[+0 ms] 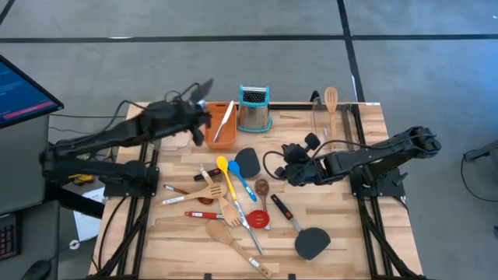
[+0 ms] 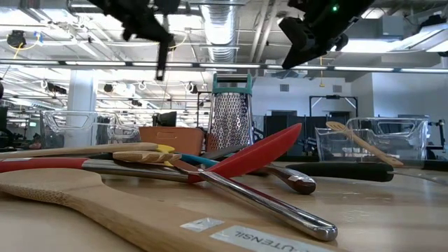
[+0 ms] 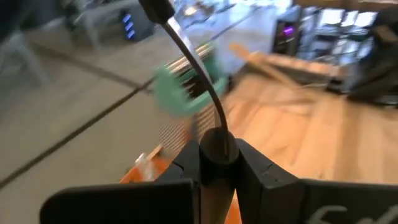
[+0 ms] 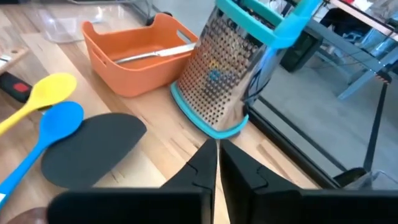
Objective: Pick & Place Kitchen Items
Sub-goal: Put the right black plastic spatula into the left transparent bin, then put the brown wooden spoon into the right transparent bin
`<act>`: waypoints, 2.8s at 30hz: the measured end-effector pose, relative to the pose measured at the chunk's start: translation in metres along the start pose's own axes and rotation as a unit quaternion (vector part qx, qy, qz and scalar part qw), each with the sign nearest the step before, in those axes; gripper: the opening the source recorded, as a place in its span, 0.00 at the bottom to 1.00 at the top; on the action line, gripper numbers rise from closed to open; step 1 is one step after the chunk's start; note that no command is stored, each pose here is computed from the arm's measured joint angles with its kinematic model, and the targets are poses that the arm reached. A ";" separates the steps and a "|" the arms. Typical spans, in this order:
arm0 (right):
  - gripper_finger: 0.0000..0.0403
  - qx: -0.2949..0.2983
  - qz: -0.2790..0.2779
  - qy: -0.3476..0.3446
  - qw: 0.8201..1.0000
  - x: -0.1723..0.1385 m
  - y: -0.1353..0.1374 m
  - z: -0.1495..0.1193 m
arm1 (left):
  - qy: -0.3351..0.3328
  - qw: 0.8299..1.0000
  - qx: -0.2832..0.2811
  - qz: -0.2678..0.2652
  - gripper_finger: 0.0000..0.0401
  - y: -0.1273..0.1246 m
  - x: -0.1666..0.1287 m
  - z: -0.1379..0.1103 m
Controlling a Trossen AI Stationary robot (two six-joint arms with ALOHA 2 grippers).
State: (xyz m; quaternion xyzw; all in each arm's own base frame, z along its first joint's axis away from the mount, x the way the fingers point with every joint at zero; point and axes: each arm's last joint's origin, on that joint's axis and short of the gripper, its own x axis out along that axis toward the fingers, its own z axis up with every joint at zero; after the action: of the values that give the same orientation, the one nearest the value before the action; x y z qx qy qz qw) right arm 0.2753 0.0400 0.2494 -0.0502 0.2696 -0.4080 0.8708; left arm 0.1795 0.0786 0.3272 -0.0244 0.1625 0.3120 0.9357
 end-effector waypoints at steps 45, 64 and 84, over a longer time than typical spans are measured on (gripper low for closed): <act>0.00 -0.015 0.010 0.013 1.000 0.000 0.000 -0.003 | 0.373 0.887 -0.261 0.081 0.06 0.145 0.055 -0.106; 0.00 -0.016 0.010 0.013 1.000 0.000 0.000 -0.003 | 0.423 0.862 -0.266 0.087 0.15 0.152 0.076 -0.129; 0.00 -0.027 0.033 0.025 0.999 0.000 0.001 -0.004 | 0.379 0.889 -0.245 0.076 0.44 0.154 0.062 -0.114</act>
State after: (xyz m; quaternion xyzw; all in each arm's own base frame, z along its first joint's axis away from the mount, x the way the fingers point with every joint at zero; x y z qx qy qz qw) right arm 0.2742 0.0418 0.2461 -0.0548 0.3036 -0.3724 0.8753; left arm 0.1026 0.2214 0.2083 -0.3567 0.4250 0.3792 0.7405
